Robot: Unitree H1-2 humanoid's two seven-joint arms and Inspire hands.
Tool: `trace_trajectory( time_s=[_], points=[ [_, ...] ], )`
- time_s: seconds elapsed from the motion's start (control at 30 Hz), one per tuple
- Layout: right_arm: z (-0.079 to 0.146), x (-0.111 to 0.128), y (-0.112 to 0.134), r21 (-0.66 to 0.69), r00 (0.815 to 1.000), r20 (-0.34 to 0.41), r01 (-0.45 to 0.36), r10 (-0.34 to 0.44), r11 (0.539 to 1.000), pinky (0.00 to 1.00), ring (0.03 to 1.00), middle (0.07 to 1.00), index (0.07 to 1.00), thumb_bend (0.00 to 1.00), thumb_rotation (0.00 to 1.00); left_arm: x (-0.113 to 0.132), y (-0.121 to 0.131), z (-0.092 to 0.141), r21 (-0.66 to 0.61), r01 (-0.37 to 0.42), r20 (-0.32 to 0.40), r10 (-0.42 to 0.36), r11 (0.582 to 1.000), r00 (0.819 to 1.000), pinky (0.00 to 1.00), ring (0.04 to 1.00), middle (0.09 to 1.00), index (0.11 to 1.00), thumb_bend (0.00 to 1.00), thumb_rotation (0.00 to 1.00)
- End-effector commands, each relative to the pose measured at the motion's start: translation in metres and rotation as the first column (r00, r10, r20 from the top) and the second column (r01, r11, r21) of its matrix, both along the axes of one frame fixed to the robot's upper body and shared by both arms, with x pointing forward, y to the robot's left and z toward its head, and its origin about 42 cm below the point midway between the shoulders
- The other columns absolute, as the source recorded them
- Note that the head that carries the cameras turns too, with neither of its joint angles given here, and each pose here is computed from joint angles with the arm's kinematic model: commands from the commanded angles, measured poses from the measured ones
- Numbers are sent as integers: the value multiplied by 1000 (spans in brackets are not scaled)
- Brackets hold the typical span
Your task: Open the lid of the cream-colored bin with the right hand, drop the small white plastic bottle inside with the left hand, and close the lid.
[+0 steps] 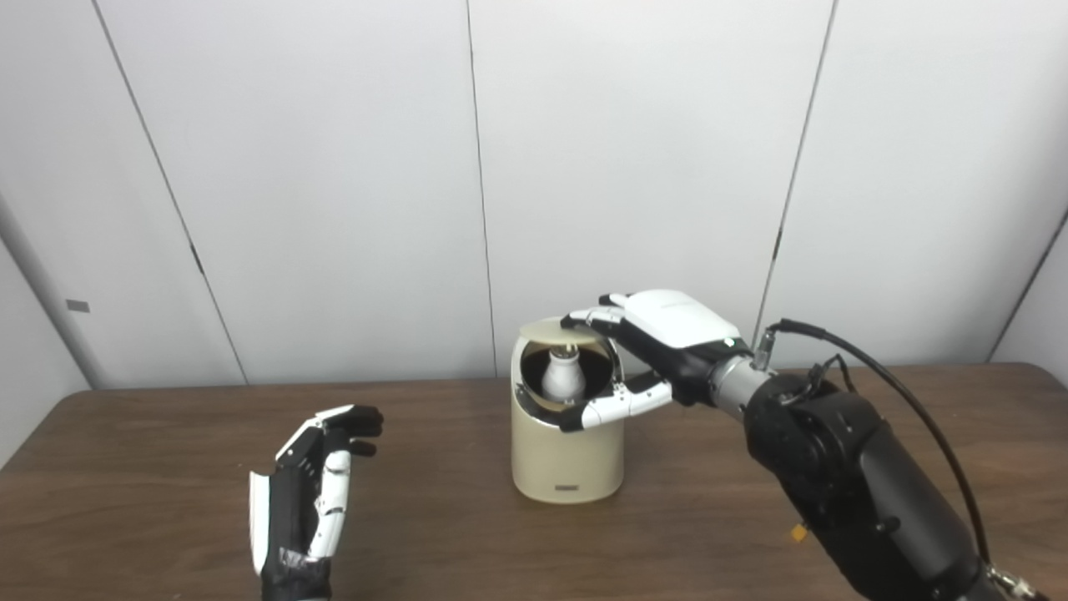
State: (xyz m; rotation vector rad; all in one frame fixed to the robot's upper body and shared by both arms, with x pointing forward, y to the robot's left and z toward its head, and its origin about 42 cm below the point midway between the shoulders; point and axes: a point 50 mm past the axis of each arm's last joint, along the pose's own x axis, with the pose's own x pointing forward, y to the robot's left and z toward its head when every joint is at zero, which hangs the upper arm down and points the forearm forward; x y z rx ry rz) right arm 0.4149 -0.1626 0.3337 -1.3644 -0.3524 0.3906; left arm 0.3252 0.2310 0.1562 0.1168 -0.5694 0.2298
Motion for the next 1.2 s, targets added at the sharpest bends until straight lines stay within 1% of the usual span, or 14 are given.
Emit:
trace_trajectory(
  time_s=[0.0,0.13,0.2,0.37,0.53,0.67,0.8,1.0,1.17],
  points=[
    [21,-3,-1,16,997,73,-12,11,1000,992,970,891,869,1000,941,6,-2,22,18,8,92,-10,1000,996,541,619,628,612,281,775],
    [18,-8,2,10,998,69,-12,11,1000,986,964,884,863,1000,946,4,-1,23,17,10,96,-12,1000,995,549,625,633,615,288,780],
    [15,-10,2,14,998,56,-16,15,1000,979,965,883,861,1000,946,4,-1,24,16,12,100,-13,1000,995,549,624,632,613,291,777],
    [8,-15,3,18,1000,24,-14,13,1000,1000,977,894,868,1000,950,2,-1,27,14,15,107,-16,1000,994,541,620,630,611,288,779],
    [0,-20,3,8,1000,11,-16,16,1000,983,968,891,867,1000,954,1,0,28,13,17,110,-19,1000,994,534,614,626,611,290,775],
    [-7,-24,3,18,1000,0,-26,26,1000,970,958,883,860,1000,935,1,0,28,14,18,111,-19,1000,994,535,614,626,611,295,766],
    [-14,-28,4,14,1000,-14,-25,25,1000,995,963,885,855,1000,929,1,0,29,14,18,112,-20,1000,993,534,616,627,612,306,764],
    [-21,-34,4,3,999,-31,-32,32,999,1000,967,878,847,1000,909,0,0,30,14,26,116,-27,1000,993,537,616,628,613,305,757],
    [-28,-40,6,-46,999,-25,-49,48,998,1000,963,863,839,1000,885,0,-1,31,11,27,119,-29,1000,993,537,616,627,611,299,748]
  ],
)
